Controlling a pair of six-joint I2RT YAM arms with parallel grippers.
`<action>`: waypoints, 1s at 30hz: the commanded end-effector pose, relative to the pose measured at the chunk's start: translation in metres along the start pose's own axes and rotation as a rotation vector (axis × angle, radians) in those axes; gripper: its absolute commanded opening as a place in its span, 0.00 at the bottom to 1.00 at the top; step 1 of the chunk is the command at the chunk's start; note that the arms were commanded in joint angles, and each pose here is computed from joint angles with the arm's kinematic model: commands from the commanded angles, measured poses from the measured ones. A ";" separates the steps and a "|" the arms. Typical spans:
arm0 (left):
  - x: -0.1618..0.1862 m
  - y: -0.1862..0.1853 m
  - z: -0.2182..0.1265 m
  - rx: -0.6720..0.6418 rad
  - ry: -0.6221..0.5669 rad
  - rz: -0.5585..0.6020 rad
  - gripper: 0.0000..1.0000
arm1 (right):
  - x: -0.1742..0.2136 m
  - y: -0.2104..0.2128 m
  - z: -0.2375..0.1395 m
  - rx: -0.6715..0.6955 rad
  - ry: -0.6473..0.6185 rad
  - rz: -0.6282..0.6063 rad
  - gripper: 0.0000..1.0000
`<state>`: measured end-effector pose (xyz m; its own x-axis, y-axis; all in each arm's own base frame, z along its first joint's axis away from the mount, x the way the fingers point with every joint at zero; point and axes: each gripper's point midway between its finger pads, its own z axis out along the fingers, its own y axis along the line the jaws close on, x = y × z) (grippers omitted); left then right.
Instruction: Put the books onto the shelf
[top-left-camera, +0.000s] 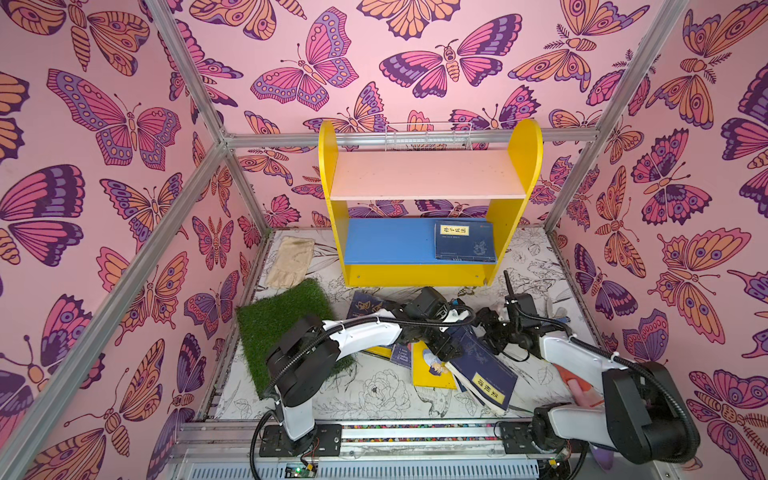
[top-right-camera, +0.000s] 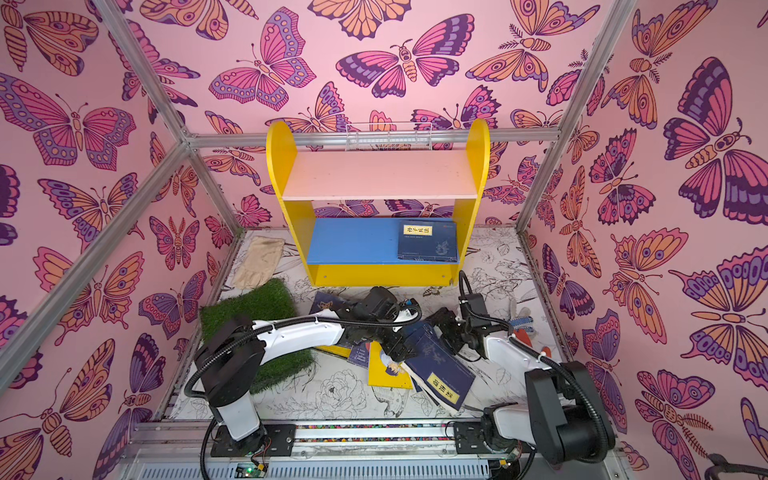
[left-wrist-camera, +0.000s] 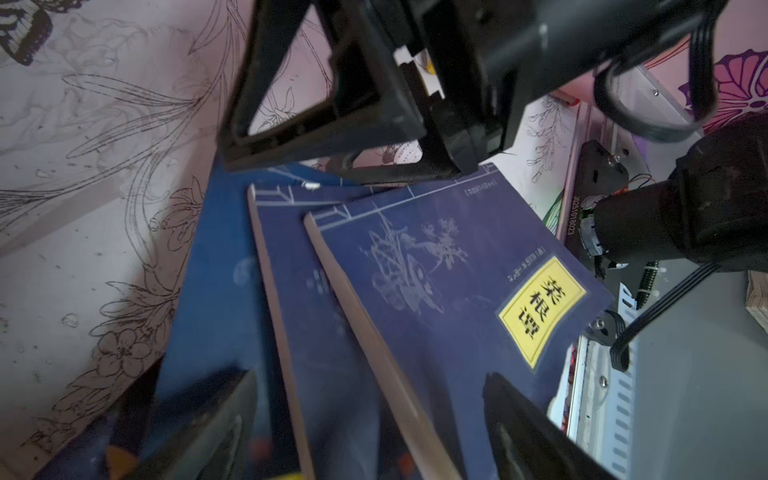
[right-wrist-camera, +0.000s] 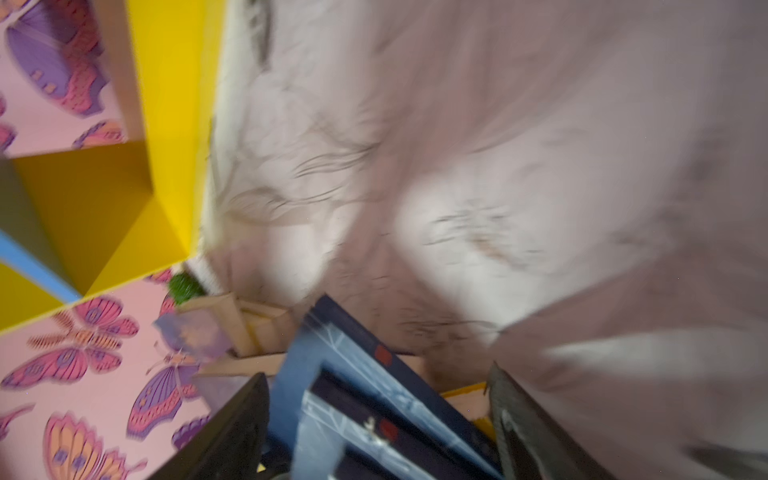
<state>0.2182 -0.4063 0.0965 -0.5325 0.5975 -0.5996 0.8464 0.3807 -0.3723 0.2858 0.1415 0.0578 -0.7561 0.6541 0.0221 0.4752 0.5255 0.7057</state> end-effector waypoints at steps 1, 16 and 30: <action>0.012 0.005 0.005 0.017 0.039 -0.040 0.82 | 0.000 0.040 0.000 -0.118 0.015 -0.051 0.82; 0.024 0.016 0.011 -0.016 0.071 -0.069 0.73 | -0.010 -0.067 -0.106 0.508 -0.232 -0.210 0.85; 0.025 0.013 0.000 -0.028 0.062 -0.034 0.74 | 0.056 -0.139 -0.102 0.516 0.140 0.162 0.88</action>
<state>0.2201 -0.4031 0.0858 -0.5498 0.6006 -0.5805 0.8353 0.3922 -0.3852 0.1529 0.0235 0.0374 -0.6703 0.7407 0.0462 0.7317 0.6492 0.2075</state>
